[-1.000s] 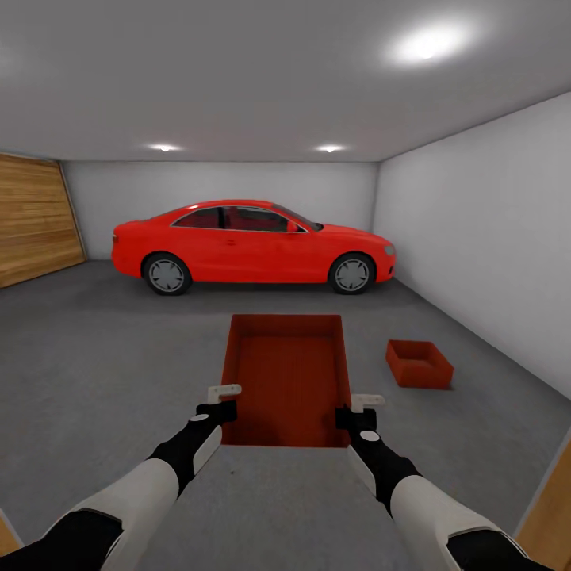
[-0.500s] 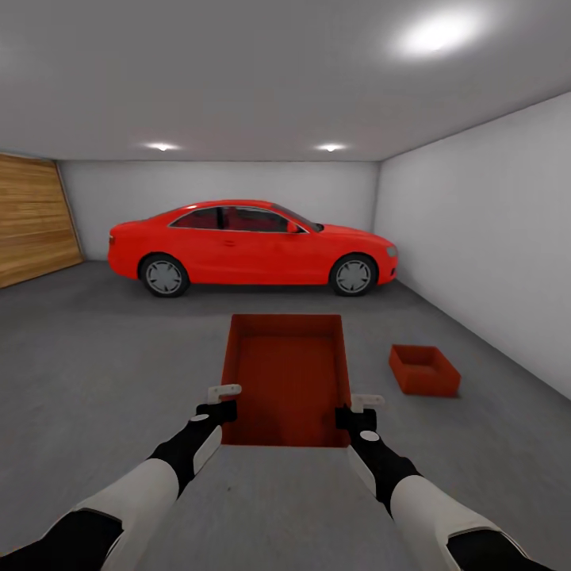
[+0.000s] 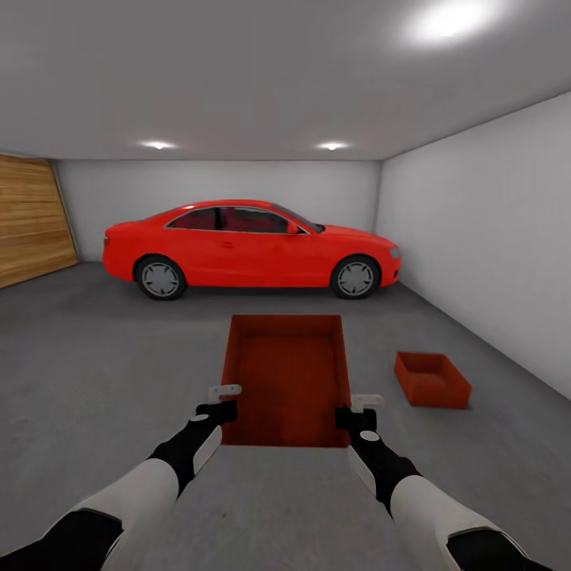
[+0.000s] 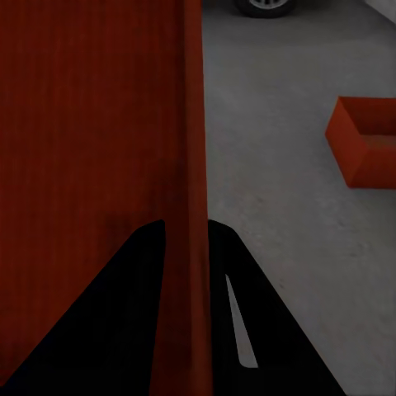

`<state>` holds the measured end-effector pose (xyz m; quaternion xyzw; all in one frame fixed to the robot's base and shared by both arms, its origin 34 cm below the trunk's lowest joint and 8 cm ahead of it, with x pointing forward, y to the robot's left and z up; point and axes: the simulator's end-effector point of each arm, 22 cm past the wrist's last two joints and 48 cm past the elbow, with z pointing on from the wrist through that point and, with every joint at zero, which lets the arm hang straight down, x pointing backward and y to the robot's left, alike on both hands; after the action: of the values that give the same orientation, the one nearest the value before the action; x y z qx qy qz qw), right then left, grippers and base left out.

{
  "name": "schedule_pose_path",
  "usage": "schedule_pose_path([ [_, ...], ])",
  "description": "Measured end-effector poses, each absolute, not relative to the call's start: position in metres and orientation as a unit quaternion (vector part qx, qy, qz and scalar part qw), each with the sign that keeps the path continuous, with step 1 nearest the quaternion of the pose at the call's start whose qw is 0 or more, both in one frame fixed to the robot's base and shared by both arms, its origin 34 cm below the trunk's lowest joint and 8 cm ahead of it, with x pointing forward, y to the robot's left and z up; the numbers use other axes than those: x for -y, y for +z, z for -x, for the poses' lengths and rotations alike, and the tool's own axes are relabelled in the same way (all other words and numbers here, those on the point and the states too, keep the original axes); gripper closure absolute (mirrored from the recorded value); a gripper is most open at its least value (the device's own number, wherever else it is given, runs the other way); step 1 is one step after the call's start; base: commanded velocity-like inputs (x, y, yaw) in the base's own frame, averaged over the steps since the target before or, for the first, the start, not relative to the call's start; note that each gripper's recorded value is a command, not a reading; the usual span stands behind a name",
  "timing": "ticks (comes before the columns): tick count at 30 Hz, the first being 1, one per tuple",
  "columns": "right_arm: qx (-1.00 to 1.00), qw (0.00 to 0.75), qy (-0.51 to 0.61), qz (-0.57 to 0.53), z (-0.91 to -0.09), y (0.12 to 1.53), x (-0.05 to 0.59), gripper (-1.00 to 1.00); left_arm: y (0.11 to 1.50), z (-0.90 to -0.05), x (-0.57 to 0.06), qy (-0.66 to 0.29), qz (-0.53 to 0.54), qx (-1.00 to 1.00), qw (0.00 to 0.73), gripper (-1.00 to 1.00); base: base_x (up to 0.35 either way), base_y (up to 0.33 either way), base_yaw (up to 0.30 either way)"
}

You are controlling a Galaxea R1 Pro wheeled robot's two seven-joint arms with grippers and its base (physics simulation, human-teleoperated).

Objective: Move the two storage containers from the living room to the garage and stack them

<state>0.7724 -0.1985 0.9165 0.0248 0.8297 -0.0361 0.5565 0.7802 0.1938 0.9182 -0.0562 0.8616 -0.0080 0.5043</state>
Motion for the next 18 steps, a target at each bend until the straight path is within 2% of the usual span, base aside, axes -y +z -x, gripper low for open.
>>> schedule_pose_path([
  [18,-0.829,0.558,-0.037,-0.025,-0.7724,0.917,0.1978,1.0,0.9185,-0.7805,-0.1946,-0.009,0.057,-0.861,0.506,1.0,0.322,0.0,0.0],
])
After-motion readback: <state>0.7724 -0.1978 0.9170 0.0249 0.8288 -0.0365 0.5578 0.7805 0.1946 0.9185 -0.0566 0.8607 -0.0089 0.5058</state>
